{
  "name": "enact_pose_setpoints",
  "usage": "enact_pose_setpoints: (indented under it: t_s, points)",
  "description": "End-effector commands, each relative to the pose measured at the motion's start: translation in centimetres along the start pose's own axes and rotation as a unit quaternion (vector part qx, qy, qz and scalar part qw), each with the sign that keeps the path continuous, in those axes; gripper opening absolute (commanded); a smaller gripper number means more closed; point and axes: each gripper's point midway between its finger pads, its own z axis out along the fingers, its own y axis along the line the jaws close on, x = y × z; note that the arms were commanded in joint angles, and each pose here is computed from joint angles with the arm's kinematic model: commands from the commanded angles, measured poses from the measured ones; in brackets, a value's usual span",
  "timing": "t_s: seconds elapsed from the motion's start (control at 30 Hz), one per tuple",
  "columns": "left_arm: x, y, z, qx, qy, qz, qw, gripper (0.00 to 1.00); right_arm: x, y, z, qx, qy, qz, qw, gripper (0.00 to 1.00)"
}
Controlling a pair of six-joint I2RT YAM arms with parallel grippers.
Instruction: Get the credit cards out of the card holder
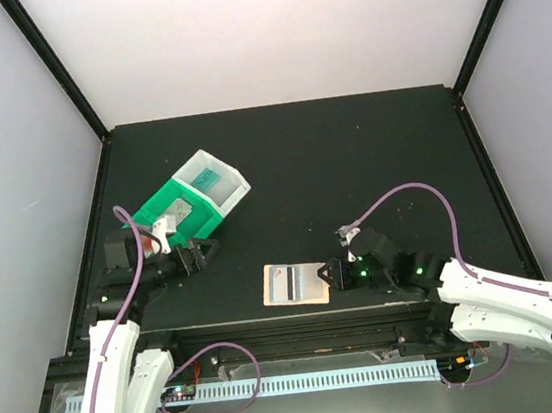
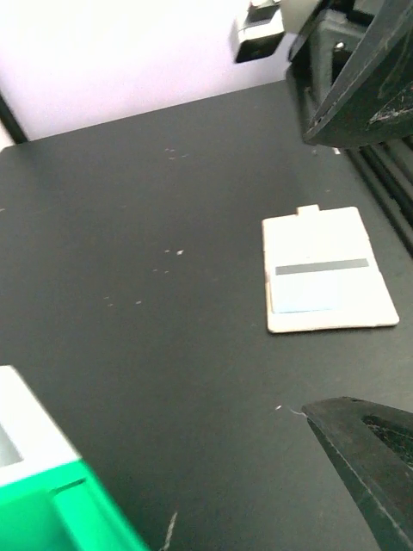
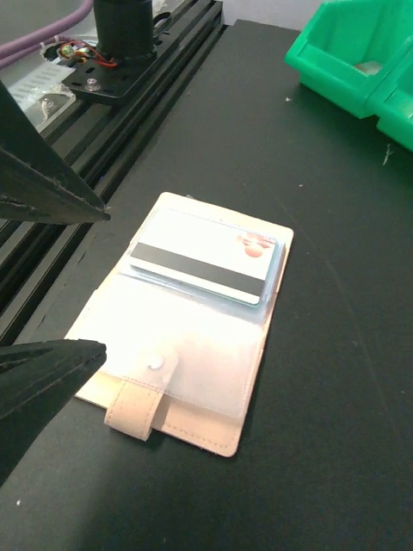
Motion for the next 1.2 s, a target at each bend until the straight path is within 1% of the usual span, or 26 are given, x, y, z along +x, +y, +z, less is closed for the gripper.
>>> enact_pose_setpoints:
  t_s: [0.0,0.1,0.17,0.3,0.43,0.57,0.7,0.9,1.0,1.17]
  points:
    - [2.4,-1.0,1.0,0.051,0.043,-0.008,0.998,0.8,-0.4,1.5,1.3,-0.033,-0.001,0.019,0.999,0.35]
    - [3.6,-0.9,2.4,0.065,0.063,-0.015,0.996,0.77,-0.4,1.7,2.1,-0.034,0.004,0.022,0.999,0.34]
    - [4.4,-1.2,3.3,0.077,0.081,-0.016,0.994,0.78,-0.6,1.9,2.7,-0.039,0.003,0.023,0.999,0.33]
    - [6.4,-1.5,4.8,0.072,0.118,-0.004,0.99,0.78,-0.3,2.5,4.4,-0.047,0.023,0.023,0.998,0.31]
    - [7.7,-1.6,6.0,0.087,0.138,-0.003,0.987,0.75,0.0,2.7,6.1,-0.049,0.038,0.022,0.998,0.29]
    - [8.8,-1.2,7.3,0.108,0.146,-0.009,0.983,0.73,0.6,2.9,7.6,-0.057,0.052,0.031,0.997,0.27]
    - [9.8,-0.6,8.3,0.111,0.166,-0.011,0.98,0.7,1.3,3.2,9.1,-0.062,0.072,0.035,0.995,0.24]
    - [10.7,-0.6,9.2,0.119,0.177,-0.019,0.977,0.63,1.8,3.2,10.5,-0.056,0.083,0.036,0.994,0.21]
    - [11.0,-0.8,9.5,0.131,0.173,-0.028,0.976,0.62,1.9,2.4,10.7,-0.038,0.079,0.034,0.996,0.19]
    - [11.9,-0.8,9.5,0.134,0.185,-0.039,0.973,0.62,2.0,1.4,10.7,-0.015,0.074,0.032,0.997,0.17]
